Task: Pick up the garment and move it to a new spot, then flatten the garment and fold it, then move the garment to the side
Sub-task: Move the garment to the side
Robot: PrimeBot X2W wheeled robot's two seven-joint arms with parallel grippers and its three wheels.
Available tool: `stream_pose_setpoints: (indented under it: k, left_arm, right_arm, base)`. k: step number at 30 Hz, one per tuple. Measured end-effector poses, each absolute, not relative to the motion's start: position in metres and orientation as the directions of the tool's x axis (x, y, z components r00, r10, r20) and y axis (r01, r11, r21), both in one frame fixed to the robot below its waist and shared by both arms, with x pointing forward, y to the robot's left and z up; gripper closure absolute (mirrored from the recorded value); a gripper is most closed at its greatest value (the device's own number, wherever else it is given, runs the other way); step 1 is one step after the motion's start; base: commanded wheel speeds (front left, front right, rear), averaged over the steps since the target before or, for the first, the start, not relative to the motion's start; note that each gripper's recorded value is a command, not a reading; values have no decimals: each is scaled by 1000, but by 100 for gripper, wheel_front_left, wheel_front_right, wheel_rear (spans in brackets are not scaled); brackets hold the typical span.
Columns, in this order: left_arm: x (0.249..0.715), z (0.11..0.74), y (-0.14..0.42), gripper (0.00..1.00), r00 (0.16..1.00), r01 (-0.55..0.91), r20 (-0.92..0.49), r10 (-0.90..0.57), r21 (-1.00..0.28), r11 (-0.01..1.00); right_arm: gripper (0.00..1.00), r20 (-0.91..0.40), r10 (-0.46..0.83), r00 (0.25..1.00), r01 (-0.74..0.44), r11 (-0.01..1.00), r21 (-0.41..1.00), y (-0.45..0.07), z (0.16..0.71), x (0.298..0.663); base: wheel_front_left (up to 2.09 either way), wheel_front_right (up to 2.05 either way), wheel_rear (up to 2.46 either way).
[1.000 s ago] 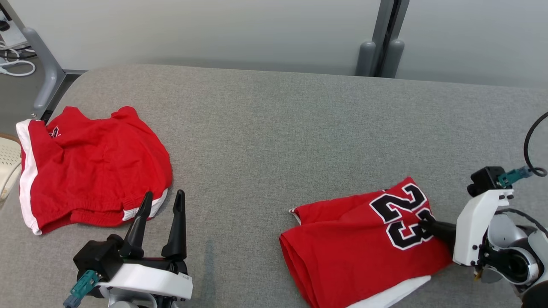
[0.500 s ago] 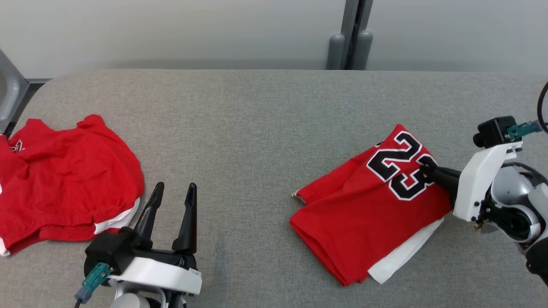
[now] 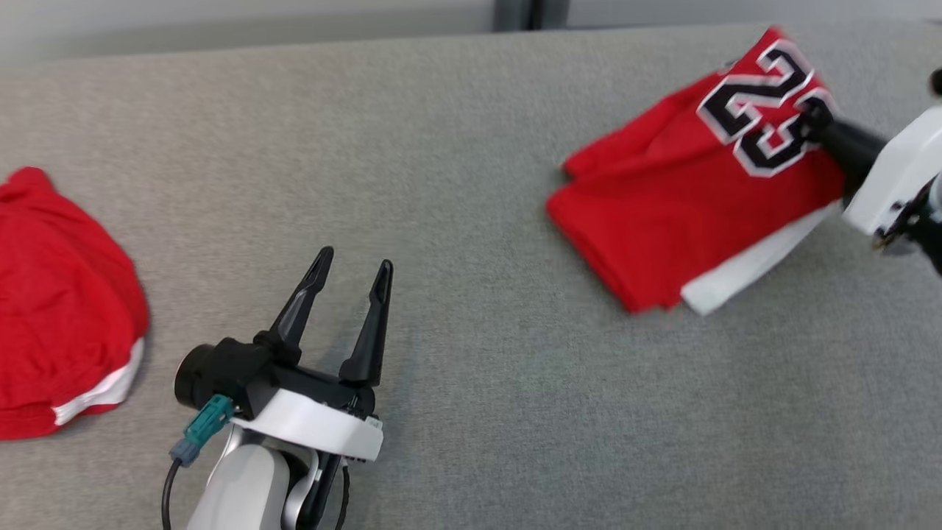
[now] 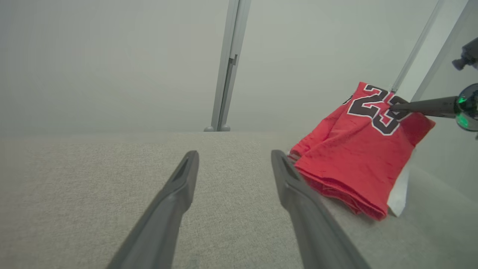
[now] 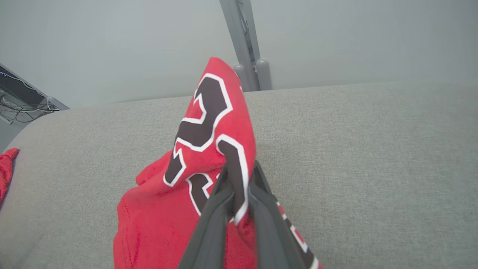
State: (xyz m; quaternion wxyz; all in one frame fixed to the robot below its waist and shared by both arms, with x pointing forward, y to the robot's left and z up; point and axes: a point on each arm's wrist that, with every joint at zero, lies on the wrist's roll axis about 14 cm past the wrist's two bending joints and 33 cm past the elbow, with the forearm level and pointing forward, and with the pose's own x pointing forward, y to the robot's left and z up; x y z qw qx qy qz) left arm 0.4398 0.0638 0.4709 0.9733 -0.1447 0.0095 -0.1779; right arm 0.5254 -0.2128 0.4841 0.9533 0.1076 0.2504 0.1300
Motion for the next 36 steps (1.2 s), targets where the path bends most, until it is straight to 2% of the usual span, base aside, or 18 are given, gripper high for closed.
stream_pose_setpoints:
  k: [4,11,17,30,31,32,33,34,36]
  left_arm:
    - [453,456,56,0,927,362,14,-374,-284,888]
    - [468,434,53,0,923,365,-16,-386,-287,886]
    - [478,426,47,0,915,383,-15,-404,-286,878]
    - [483,422,44,0,910,394,-10,-415,-289,872]
    - [483,422,45,0,911,392,-10,-413,-289,873]
    - [483,421,46,0,912,390,-11,-410,-289,874]
    - [483,421,47,0,913,387,-12,-408,-289,875]
    - [483,421,48,0,914,386,-12,-406,-290,876]
    - [483,422,49,0,915,383,-12,-403,-288,878]
  right_arm:
    - [100,-404,228,886,-129,957,259,-242,485,542]
    - [100,-429,107,897,-13,976,215,-288,467,549]
    - [100,-456,-5,890,80,986,147,-325,457,553]
    - [100,-470,-158,869,189,982,19,-367,451,563]
    - [85,-469,-161,868,189,982,14,-368,451,565]
    - [56,-465,-166,870,189,982,3,-368,451,566]
    - [13,-460,-170,872,191,982,-1,-369,452,568]
    - [0,-455,-175,873,195,981,-3,-369,452,568]
    - [0,-457,-184,870,200,980,-12,-371,451,568]
  base:
    - [0,0,0]
    - [0,0,0]
    - [0,0,0]
    - [0,0,0]
    - [0,0,0]
    - [0,0,0]
    - [0,0,0]
    - [0,0,0]
    - [0,0,0]
